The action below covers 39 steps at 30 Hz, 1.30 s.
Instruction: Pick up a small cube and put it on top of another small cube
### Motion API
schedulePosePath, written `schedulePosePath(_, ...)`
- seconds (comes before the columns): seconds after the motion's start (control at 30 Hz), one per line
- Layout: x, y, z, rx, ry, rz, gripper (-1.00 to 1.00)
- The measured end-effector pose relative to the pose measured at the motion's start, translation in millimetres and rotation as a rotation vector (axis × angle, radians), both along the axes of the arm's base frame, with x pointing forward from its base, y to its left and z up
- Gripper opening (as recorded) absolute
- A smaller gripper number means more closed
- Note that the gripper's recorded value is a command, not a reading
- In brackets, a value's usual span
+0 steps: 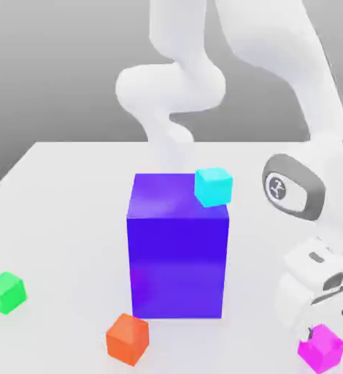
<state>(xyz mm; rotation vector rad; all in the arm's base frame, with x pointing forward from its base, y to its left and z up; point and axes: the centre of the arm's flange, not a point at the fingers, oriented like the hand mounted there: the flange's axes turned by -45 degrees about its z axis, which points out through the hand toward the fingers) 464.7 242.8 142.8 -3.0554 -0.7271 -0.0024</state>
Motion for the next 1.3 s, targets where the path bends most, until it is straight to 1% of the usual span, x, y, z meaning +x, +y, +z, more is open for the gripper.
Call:
schedulePosePath(0.03,-1,0,-10,0.000,0.001,0.001,-1.00)
schedulePosePath(0.23,-1,0,-15,0.000,0.001,0.001,-1.00)
schedulePosePath(0.4,-1,0,38,0.000,0.001,0.001,-1.00)
schedulePosePath(0.57,29,-115,55,-0.028,0.004,-0.193,-1.00)
schedulePosePath(0.73,29,-241,65,-0.042,0.009,-0.408,-1.00)
schedulePosePath(0.9,-6,-366,78,-0.038,0.012,-0.644,-1.00)
schedulePosePath(1.07,-79,-494,84,-0.014,0.007,-0.923,-1.00)
schedulePosePath(1.13,-110,-541,63,-0.002,0.004,-1.030,-1.00)
schedulePosePath(1.17,-118,-552,50,0.000,0.003,-1.056,-1.00)
schedulePosePath(1.2,-123,-557,41,0.000,0.002,-1.069,1.00)
schedulePosePath(1.3,-123,-557,41,0.000,0.002,-1.069,1.00)
